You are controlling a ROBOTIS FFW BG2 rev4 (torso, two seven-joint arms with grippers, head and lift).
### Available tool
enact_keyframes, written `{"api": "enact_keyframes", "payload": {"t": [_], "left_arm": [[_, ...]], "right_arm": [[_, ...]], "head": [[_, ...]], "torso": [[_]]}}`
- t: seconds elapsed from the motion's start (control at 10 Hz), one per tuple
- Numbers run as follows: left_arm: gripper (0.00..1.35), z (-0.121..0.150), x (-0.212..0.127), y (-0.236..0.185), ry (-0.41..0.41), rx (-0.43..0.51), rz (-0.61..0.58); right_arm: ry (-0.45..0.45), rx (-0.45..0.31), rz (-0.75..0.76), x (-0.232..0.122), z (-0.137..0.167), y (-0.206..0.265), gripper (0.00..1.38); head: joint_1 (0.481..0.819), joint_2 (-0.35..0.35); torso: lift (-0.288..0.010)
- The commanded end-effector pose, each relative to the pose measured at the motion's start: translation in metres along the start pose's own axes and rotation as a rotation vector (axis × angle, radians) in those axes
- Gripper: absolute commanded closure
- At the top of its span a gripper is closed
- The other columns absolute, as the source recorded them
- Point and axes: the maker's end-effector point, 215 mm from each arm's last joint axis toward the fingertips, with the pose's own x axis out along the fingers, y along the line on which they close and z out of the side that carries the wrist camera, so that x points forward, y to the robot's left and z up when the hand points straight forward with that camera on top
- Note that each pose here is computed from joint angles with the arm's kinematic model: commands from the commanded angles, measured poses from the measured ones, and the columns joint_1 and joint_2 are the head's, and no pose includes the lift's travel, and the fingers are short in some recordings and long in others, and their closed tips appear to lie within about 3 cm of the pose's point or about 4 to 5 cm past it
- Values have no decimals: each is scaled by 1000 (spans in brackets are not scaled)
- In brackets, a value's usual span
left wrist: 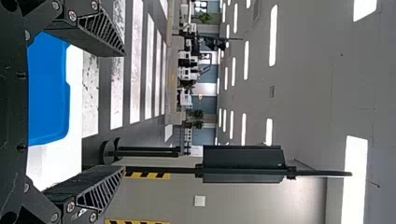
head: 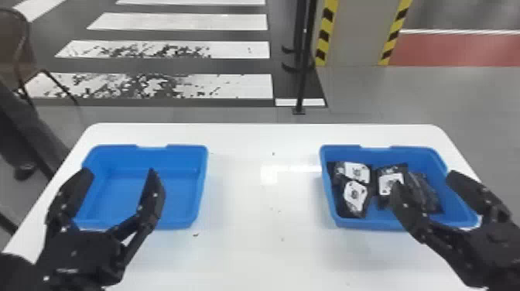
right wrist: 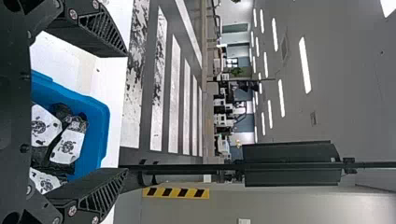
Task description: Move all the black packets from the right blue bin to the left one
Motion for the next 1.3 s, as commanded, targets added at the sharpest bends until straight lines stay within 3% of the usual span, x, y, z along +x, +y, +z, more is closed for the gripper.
{"api": "enact_keyframes", "payload": {"t": [0.0,0.8,0.9,1.2], "left_arm": [[182,2,0,0,-7,0,0],[185,1,1,-2,-12,-10,-8],[185,1,1,-1,-12,-13,-7],[182,-2,2,-6,-3,-12,-27]], "right_arm": [[1,1,-1,0,0,-1,153],[27,17,-5,1,-8,-3,153],[76,31,-15,5,-21,-6,153],[342,60,-82,19,-78,-45,148]], "head": [[695,-3],[695,-7],[695,-8],[695,-31]], "torso": [[-140],[-140],[-140],[-140]]}}
